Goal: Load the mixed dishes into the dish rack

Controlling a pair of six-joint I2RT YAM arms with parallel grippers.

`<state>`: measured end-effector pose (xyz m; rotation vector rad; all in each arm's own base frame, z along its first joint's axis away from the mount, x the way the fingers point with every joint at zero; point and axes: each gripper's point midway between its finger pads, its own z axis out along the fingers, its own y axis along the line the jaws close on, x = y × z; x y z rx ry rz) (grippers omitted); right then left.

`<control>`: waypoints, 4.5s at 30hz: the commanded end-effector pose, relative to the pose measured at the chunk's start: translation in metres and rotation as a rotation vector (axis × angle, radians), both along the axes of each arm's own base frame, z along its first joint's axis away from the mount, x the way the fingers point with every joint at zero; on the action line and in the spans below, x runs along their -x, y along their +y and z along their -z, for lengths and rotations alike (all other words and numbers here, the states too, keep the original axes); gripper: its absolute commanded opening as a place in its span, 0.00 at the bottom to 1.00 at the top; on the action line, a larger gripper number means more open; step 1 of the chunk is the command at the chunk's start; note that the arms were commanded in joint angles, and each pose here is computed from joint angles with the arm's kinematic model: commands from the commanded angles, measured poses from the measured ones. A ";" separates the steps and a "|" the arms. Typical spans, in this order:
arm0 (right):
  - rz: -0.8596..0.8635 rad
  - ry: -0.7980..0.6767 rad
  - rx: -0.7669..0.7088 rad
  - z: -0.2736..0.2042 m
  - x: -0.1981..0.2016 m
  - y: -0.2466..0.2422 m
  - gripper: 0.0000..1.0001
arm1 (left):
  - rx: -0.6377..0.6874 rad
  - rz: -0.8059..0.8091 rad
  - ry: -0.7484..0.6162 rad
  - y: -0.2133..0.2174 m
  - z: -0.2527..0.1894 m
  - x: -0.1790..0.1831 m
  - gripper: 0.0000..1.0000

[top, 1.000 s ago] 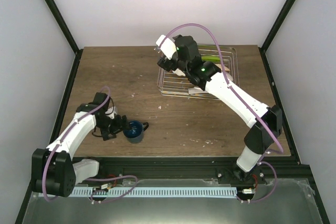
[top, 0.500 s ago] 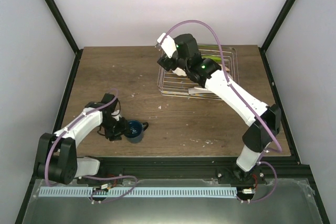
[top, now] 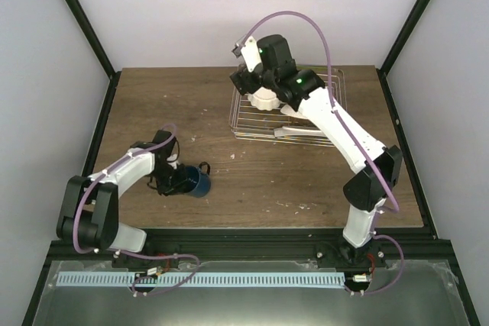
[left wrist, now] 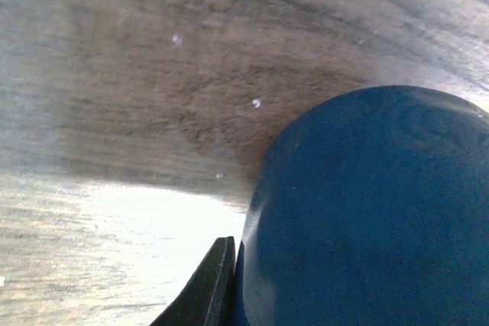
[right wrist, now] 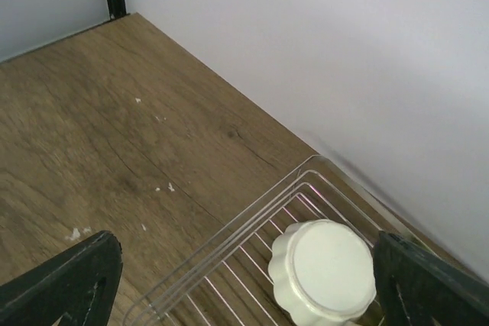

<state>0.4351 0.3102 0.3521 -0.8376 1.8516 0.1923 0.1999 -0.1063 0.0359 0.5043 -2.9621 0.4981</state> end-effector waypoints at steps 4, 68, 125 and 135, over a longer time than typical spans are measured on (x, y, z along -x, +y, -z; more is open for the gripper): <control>-0.013 0.224 -0.160 -0.004 0.006 0.002 0.91 | 0.020 0.010 -0.141 -0.009 -0.022 -0.038 0.01; -0.545 1.239 -0.710 0.015 0.080 0.055 0.64 | -0.657 0.075 -1.736 -0.030 -0.328 -0.140 0.00; -0.648 1.036 -0.665 0.009 0.076 0.068 0.02 | -0.591 0.020 -1.620 -0.040 -0.290 -0.161 0.20; -0.553 0.929 -0.670 0.007 0.046 0.045 0.01 | -0.587 0.033 -1.545 -0.035 -0.270 -0.156 0.69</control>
